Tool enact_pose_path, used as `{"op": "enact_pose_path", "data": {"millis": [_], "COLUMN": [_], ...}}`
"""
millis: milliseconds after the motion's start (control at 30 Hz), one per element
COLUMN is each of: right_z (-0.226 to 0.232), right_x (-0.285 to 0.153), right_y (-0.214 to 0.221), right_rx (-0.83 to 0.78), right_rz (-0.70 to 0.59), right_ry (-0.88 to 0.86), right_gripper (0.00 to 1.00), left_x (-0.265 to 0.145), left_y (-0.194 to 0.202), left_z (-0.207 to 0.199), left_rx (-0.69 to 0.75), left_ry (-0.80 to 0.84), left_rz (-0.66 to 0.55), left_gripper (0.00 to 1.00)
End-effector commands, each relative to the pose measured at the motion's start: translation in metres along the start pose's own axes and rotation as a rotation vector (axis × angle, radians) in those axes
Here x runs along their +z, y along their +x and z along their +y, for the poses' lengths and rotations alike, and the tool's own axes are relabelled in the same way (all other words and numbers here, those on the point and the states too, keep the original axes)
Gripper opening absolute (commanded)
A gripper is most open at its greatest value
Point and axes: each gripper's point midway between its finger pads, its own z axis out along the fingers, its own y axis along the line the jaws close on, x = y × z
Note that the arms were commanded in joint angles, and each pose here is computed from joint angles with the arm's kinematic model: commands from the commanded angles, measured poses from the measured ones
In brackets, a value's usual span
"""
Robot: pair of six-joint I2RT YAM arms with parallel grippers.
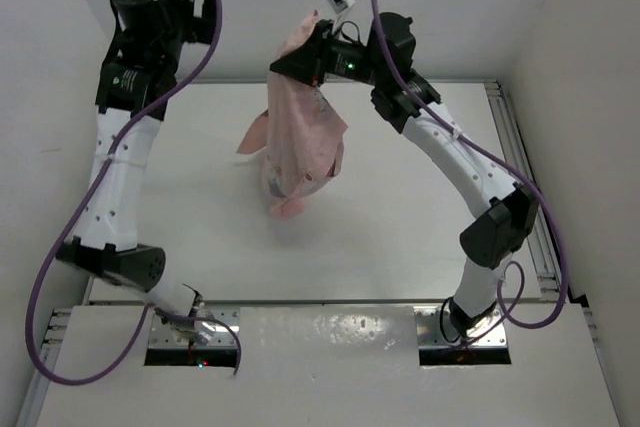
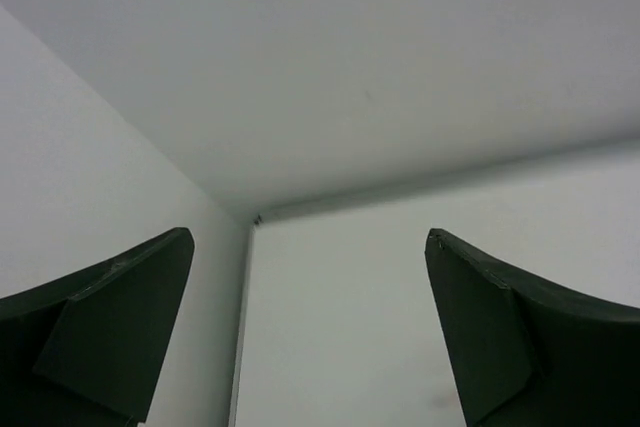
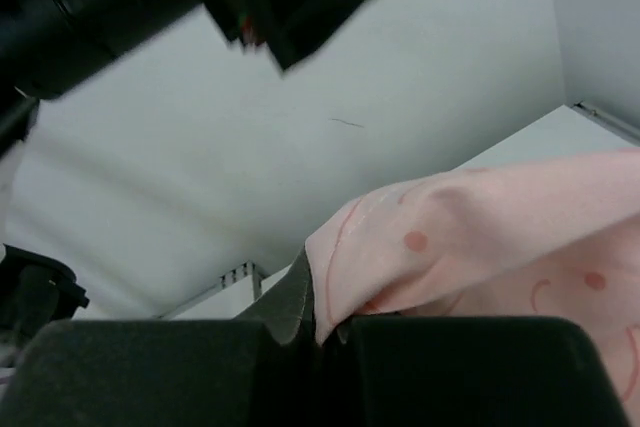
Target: Put the pillow into the pillowcase
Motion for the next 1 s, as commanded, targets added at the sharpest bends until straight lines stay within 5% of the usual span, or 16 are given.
{"op": "enact_pose_path", "data": {"millis": [0, 200, 367, 433, 467, 500, 633, 667, 867, 967], "right_z": [0.055, -0.038, -0.130, -0.159, -0.172, -0.185, -0.221, -0.224, -0.225, -0.217], "right_x": [-0.040, -0.132, -0.236, -0.291, -0.309, -0.335, -0.400, -0.405, -0.453, -0.448], "right_y": [-0.078, -0.019, 0.139, 0.204, 0.232, 0.250, 0.278, 0.276, 0.255, 0.271], "right_rx": [-0.049, 0.123, 0.442, 0.614, 0.673, 0.741, 0.920, 0.941, 0.887, 0.898], "right_rz": [-0.157, -0.026, 0.235, 0.309, 0.363, 0.385, 0.456, 0.452, 0.325, 0.280], "right_ry": [-0.188, 0.113, 0.544, 0.785, 0.876, 0.990, 1.225, 1.234, 1.466, 1.408], "right_gripper": [0.00, 0.00, 0.00, 0.15, 0.36, 0.67, 0.84, 0.98, 0.99, 0.99], "left_x": [-0.027, -0.058, -0.069, -0.064, -0.066, -0.064, -0.053, -0.047, -0.056, -0.071], "left_y": [0.071, 0.178, 0.258, 0.280, 0.300, 0.308, 0.326, 0.328, 0.345, 0.361], "left_z": [-0.074, -0.155, -0.179, -0.180, -0.186, -0.189, -0.211, -0.217, -0.245, -0.248], "left_rx": [0.044, 0.075, 0.175, 0.220, 0.228, 0.234, 0.224, 0.218, 0.226, 0.267], "left_ry": [0.408, 0.766, 0.860, 0.843, 0.854, 0.858, 0.930, 0.951, 1.072, 1.132], "left_rz": [0.134, 0.340, 0.507, 0.529, 0.569, 0.579, 0.607, 0.613, 0.621, 0.642], "left_gripper": [1.00, 1.00, 1.00, 1.00, 1.00, 1.00, 1.00, 1.00, 1.00, 1.00]}}
